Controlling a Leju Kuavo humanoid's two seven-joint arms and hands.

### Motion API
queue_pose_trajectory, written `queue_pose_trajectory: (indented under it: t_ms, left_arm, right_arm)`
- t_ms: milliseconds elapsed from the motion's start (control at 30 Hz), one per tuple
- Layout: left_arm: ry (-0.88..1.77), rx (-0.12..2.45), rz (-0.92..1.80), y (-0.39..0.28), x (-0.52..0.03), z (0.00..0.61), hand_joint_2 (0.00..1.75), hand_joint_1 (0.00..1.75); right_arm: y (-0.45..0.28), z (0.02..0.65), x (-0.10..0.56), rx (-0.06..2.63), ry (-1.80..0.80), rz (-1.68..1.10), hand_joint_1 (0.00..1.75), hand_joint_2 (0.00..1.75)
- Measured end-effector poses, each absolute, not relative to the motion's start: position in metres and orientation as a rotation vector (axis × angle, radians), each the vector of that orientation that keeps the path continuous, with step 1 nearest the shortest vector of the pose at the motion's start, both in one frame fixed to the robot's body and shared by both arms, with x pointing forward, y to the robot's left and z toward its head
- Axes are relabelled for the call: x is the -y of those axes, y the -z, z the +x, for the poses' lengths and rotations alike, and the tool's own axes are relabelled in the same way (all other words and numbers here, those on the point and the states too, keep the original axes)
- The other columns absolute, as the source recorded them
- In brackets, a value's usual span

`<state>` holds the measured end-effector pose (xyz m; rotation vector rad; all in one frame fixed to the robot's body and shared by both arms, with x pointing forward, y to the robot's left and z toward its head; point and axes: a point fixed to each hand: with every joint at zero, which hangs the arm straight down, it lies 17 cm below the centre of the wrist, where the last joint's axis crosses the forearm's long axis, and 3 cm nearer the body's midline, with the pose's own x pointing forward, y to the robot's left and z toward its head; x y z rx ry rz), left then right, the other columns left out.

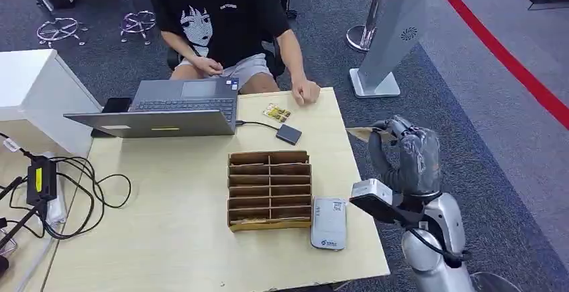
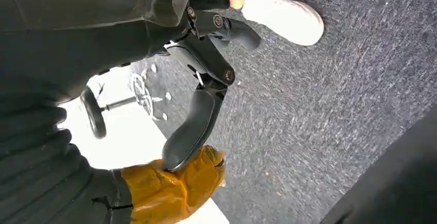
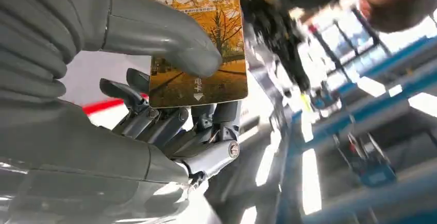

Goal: Pass the card to the sensor for recognition and then transmit it.

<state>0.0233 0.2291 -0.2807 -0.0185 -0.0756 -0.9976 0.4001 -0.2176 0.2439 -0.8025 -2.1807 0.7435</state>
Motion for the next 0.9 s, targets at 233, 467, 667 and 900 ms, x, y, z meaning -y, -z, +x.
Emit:
queue_pose_trajectory:
  t_ms: [233, 467, 667, 900]
  left_arm:
    - [0.972, 0.077, -0.012, 0.281, -0.231, 0.024, 1.75, 0.0]
    - [0.969, 0.075, -0.011, 0.281, -0.231, 0.024, 1.75, 0.0]
    - [0.975, 0.074, -0.012, 0.281, -0.231, 0.023, 1.75, 0.0]
    - [0.978, 0.074, -0.014, 0.281, -0.231, 0.023, 1.75, 0.0]
  right_arm:
    - [-0.202, 0.388, 0.235, 2.106, -0.869, -0.635, 1.75, 1.75]
    - [-0.161, 0.385, 0.228, 1.996, -1.016, -0.61, 1.75, 1.75]
    - [-0.128, 0.385, 0.202, 1.933, -1.101, -0.53, 1.75, 1.75]
    - [-0.092, 0.385, 0.163, 1.874, -1.216, -0.438, 1.75, 1.75]
